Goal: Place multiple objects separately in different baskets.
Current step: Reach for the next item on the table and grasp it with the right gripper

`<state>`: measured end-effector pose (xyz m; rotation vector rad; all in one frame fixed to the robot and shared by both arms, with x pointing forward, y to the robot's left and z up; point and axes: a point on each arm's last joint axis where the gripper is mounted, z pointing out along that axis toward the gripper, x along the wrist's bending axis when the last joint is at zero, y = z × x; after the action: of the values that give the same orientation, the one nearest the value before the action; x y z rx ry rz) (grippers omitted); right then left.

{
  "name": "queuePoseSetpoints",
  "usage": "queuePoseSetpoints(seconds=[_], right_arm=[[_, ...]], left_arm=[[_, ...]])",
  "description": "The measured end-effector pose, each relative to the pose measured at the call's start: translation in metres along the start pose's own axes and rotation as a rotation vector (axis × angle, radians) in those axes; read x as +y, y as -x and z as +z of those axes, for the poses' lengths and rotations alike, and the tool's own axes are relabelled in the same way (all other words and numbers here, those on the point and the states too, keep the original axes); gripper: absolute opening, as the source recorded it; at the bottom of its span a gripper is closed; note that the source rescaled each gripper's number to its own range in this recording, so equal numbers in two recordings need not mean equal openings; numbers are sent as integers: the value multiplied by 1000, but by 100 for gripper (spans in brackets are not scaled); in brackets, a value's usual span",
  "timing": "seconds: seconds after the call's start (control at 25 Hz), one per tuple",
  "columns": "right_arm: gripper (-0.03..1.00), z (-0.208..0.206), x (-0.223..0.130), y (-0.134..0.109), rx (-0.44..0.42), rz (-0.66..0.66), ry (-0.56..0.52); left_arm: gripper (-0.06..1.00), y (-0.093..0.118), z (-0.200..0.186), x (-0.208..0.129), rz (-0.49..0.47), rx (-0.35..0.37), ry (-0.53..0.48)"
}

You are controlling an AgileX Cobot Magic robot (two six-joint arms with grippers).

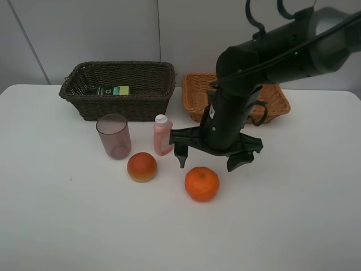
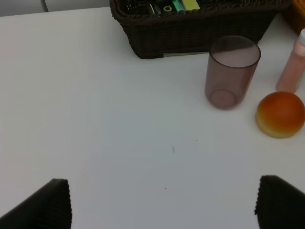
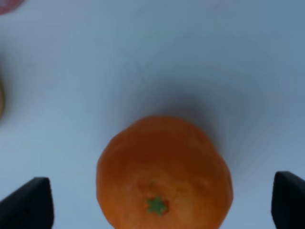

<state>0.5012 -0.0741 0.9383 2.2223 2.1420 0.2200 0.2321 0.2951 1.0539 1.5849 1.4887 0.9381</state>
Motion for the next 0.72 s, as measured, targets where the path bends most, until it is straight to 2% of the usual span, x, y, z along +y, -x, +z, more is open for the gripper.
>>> queuePoseSetpoints(seconds=[0.24, 0.72], right_arm=[[100, 19, -4, -3, -11, 55, -61], [100, 28, -5, -3, -29, 132, -76]], left_arm=[[100, 0, 0, 0, 0, 0, 0], [100, 0, 0, 0, 0, 0, 0]])
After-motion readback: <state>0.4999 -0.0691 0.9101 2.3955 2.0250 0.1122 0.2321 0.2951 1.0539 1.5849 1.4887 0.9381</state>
